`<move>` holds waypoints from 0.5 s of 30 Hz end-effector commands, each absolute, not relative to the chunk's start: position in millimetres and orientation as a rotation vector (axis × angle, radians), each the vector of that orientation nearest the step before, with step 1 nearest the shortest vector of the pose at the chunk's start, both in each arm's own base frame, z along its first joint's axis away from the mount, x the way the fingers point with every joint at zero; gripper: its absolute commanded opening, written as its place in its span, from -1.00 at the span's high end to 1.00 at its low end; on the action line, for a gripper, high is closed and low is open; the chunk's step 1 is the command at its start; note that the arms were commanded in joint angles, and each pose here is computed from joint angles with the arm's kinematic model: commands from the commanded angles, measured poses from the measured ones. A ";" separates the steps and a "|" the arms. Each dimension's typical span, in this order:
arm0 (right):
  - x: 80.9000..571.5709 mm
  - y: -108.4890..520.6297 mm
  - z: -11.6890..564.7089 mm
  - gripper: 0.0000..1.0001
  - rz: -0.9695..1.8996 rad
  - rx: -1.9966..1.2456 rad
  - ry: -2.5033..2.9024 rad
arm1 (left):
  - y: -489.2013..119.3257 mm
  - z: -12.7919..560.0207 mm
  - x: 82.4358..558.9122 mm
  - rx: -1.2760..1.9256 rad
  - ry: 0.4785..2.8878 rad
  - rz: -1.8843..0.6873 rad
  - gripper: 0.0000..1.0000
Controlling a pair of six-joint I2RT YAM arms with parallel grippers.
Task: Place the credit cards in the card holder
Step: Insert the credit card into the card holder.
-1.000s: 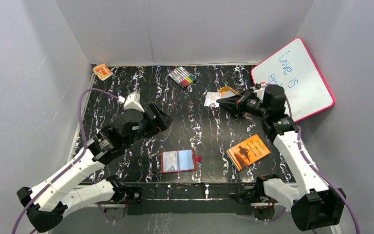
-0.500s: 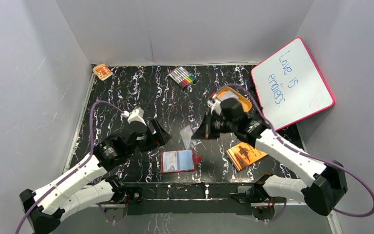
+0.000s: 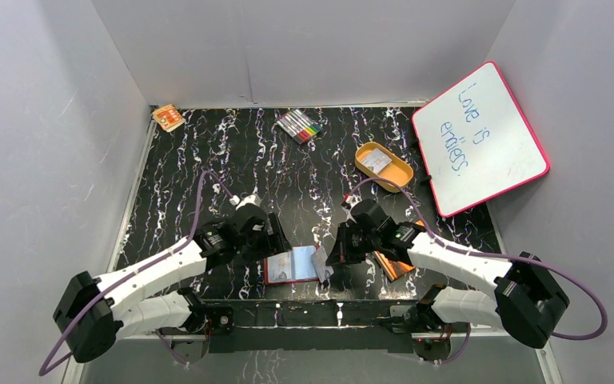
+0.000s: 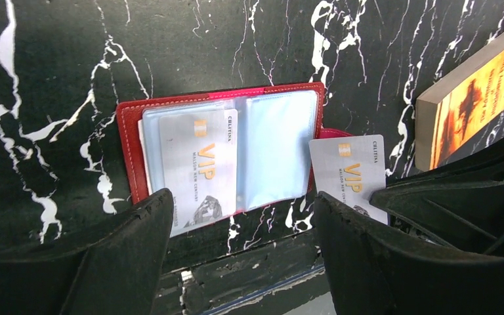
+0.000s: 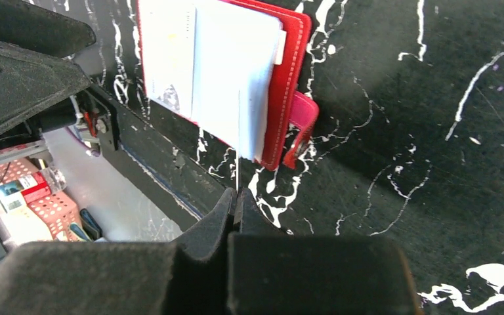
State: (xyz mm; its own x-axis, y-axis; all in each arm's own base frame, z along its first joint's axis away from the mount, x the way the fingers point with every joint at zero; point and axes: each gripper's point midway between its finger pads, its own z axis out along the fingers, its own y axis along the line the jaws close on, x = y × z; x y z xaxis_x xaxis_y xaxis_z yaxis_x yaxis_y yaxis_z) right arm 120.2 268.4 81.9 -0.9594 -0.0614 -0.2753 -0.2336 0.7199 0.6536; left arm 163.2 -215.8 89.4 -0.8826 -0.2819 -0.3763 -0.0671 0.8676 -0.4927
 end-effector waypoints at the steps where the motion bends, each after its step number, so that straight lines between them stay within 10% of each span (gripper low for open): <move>1: 128.6 268.9 82.4 1.00 1.060 -0.193 2.643 | -234.6 92.9 169.9 -0.196 2.592 -0.720 -0.50; 15: 120.9 266.5 64.3 1.00 1.034 -0.182 2.729 | -264.1 76.3 184.0 -0.087 2.662 -0.678 -0.44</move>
State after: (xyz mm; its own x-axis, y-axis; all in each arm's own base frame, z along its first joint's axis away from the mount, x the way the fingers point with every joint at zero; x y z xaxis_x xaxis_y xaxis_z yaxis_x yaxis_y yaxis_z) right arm 119.7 262.9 66.8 -0.9683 -0.0420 -0.2462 -0.1927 0.7528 0.6294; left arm 180.5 -252.9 68.8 -0.9210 -0.1860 -0.3424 -0.0090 0.8886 -0.4586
